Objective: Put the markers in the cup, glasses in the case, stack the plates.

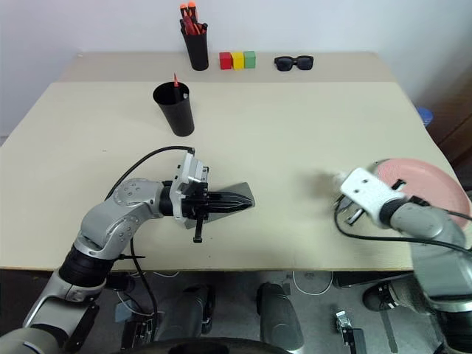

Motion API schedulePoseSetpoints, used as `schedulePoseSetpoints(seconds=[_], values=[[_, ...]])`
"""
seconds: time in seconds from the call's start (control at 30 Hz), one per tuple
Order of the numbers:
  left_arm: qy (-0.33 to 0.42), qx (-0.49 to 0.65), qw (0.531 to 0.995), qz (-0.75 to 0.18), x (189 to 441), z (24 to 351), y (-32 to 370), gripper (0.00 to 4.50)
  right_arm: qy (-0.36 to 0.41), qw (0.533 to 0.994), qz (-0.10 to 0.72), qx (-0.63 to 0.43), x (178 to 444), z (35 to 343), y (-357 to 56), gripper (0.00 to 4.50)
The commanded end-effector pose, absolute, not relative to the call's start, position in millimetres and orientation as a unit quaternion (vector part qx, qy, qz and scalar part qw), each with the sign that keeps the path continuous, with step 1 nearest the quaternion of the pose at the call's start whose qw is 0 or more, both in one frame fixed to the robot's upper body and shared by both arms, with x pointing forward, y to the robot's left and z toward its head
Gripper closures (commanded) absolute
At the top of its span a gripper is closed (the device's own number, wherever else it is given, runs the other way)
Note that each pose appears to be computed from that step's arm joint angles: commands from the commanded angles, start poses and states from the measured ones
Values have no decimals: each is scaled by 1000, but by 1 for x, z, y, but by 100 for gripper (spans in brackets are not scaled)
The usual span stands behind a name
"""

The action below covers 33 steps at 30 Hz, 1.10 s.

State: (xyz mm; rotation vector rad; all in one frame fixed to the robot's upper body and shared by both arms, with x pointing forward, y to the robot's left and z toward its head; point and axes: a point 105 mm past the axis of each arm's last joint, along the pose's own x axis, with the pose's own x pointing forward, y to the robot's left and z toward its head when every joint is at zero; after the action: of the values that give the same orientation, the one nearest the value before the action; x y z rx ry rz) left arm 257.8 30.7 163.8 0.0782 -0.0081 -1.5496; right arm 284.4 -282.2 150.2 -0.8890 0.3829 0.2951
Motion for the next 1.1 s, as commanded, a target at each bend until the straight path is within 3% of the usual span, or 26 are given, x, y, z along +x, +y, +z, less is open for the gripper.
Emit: schedulePoseSetpoints(seconds=[0.03,0.2,0.3,0.47,0.67,0.9,1.1], values=[[-20,35,710,-704,258,171,31,450,176,875,50,-449,279,181,-323,446],[-23,35,706,-707,261,170,27,450,237,855,-1,-461,268,165,-362,446],[-30,36,708,-704,263,172,27,450,242,859,-9,-452,268,162,-367,338],[-34,41,719,-693,264,173,33,450,205,860,13,-467,277,174,-356,95],[-45,54,769,-635,282,177,55,450,125,888,93,-433,292,195,-317,95],[-29,108,892,-438,318,175,153,450,23,929,245,-278,311,206,-242,95],[-1,145,937,-319,310,168,221,450,15,922,317,-221,327,192,-209,95]])
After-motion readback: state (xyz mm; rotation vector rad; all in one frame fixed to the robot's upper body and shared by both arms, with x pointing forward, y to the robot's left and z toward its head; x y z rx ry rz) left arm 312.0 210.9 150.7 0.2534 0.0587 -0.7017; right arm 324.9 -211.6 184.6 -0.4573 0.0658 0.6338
